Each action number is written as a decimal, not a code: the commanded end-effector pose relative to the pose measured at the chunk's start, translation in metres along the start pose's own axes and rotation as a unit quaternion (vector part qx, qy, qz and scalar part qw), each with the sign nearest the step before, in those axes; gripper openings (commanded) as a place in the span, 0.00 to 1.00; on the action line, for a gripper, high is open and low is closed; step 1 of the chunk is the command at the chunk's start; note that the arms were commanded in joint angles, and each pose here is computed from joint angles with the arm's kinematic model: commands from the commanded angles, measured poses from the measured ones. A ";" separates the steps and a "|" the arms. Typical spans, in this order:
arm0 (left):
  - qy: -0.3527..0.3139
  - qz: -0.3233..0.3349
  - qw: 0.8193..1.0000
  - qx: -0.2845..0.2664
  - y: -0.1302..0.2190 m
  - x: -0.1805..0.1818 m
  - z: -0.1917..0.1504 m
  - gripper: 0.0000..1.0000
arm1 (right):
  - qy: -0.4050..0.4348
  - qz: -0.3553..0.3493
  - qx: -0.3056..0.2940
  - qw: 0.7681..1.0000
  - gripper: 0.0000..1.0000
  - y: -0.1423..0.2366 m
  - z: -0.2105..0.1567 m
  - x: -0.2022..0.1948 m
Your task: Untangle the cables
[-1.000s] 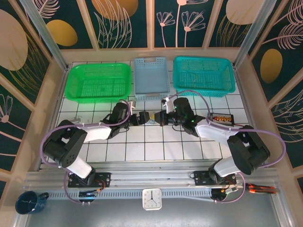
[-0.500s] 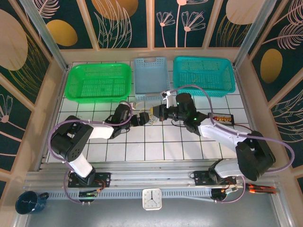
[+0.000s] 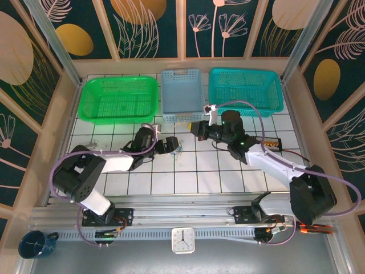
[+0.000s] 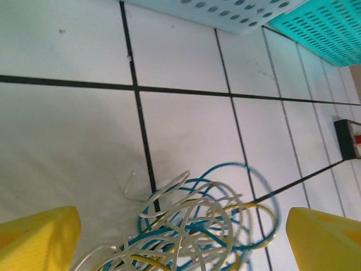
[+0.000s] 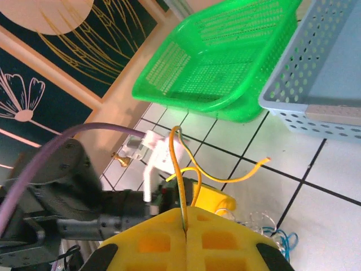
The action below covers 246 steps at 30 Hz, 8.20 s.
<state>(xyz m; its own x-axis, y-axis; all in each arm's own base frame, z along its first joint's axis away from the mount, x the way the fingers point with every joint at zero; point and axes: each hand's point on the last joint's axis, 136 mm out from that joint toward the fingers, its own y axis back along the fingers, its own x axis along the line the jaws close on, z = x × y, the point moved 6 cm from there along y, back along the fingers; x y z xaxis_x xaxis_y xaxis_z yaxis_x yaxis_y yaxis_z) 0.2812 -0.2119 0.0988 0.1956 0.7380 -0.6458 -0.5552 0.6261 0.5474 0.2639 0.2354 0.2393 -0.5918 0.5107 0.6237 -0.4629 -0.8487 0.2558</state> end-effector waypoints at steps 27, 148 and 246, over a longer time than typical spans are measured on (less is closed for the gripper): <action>0.034 -0.164 0.981 -0.095 0.048 -0.087 0.066 0.91 | -0.037 -0.044 -0.079 0.995 0.00 0.031 0.029 -0.036; 0.280 -0.119 0.941 -0.148 0.127 -0.153 0.208 0.99 | -0.091 -0.127 0.130 0.979 0.35 -0.041 -0.115 -0.029; 0.145 -0.050 0.984 -0.089 0.069 0.003 0.047 0.99 | -0.060 -0.142 0.101 0.983 0.30 -0.059 -0.083 -0.068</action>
<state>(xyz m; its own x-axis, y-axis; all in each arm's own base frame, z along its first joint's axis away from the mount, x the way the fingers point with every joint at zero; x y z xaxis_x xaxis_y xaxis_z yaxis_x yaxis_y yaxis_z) 0.2731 -0.1513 0.1445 -0.0264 0.5759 -0.8171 -0.6702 0.5963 0.4419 0.2724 0.2532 0.1140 -0.3479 0.7507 0.5616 -0.4523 -0.6591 0.6009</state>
